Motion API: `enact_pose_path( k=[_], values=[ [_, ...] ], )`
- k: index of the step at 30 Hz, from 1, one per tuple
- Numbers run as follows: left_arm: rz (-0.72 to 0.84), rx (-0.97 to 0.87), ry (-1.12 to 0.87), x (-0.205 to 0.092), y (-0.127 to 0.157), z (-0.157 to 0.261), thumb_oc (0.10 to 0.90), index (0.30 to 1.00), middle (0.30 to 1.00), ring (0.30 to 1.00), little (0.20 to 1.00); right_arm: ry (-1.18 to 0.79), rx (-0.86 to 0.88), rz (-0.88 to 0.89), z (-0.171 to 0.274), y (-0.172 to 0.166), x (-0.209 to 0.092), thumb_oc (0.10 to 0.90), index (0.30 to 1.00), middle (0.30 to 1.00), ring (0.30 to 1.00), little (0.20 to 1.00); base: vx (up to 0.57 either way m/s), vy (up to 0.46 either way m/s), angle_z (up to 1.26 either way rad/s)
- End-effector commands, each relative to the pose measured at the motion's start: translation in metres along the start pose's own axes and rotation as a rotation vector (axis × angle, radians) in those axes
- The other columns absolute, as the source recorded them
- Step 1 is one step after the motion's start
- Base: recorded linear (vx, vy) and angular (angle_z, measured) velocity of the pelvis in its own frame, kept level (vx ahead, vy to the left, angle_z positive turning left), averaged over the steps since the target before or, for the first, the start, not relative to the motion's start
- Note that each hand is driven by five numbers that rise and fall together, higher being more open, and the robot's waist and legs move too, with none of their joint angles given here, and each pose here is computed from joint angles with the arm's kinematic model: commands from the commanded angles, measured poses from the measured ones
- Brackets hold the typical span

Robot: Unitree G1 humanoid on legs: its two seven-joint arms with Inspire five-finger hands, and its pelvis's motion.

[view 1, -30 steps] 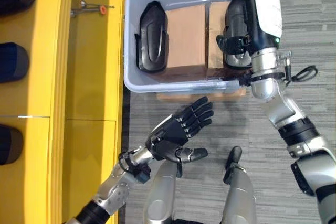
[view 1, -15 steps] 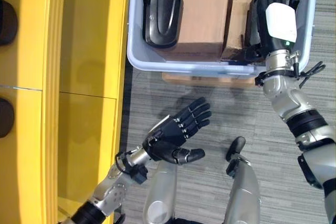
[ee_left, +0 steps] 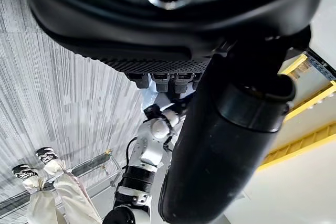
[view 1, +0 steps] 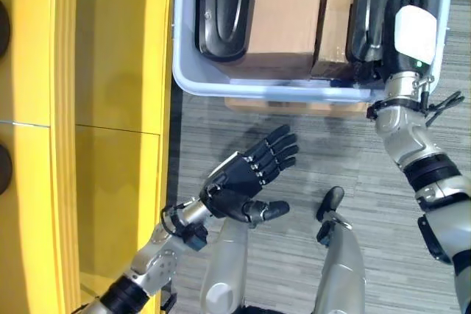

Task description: Move parts from the plastic box to the shelf.

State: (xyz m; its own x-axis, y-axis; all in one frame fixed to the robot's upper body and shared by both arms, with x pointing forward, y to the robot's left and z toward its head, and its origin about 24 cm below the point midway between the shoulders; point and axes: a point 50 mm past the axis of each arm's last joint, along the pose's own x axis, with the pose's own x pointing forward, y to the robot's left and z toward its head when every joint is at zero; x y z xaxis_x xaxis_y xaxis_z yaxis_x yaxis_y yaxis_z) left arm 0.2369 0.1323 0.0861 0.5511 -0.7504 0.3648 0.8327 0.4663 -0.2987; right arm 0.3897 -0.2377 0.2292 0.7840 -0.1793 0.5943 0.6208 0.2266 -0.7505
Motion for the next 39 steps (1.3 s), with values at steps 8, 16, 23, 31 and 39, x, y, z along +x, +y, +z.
enact_pose_path(
  k=[8,16,23,31,39],
  values=[
    [-0.156,0.034,-0.106,0.014,-0.023,0.022,0.9,1.0,1.0,1.0,1.0,-0.097,-0.147,-0.139,0.007,-0.041,0.028,0.9,1.0,1.0,1.0,1.0,0.01,-0.005,0.0],
    [-0.163,0.04,-0.098,0.014,-0.023,0.024,0.9,1.0,1.0,1.0,1.0,-0.137,-0.291,-0.157,0.004,-0.041,0.028,0.9,1.0,1.0,1.0,1.0,0.0,-0.002,0.01],
    [-0.168,0.038,-0.09,0.011,-0.021,0.023,0.9,1.0,1.0,1.0,1.0,-0.226,-0.464,-0.222,0.008,-0.046,0.03,0.9,1.0,1.0,1.0,1.0,0.0,0.0,0.0],
    [-0.182,0.039,-0.067,0.012,-0.02,0.023,0.9,1.0,1.0,1.0,1.0,-0.1,-0.465,-0.118,-0.008,-0.03,0.024,0.9,1.0,1.0,1.0,1.0,-0.01,-0.013,0.03],
    [-0.174,0.039,-0.067,0.017,-0.018,0.015,0.9,1.0,1.0,1.0,1.0,0.107,-0.49,-0.005,-0.039,-0.005,0.008,0.4,0.3,0.3,0.3,0.3,-0.01,-0.015,0.03]
  ],
)
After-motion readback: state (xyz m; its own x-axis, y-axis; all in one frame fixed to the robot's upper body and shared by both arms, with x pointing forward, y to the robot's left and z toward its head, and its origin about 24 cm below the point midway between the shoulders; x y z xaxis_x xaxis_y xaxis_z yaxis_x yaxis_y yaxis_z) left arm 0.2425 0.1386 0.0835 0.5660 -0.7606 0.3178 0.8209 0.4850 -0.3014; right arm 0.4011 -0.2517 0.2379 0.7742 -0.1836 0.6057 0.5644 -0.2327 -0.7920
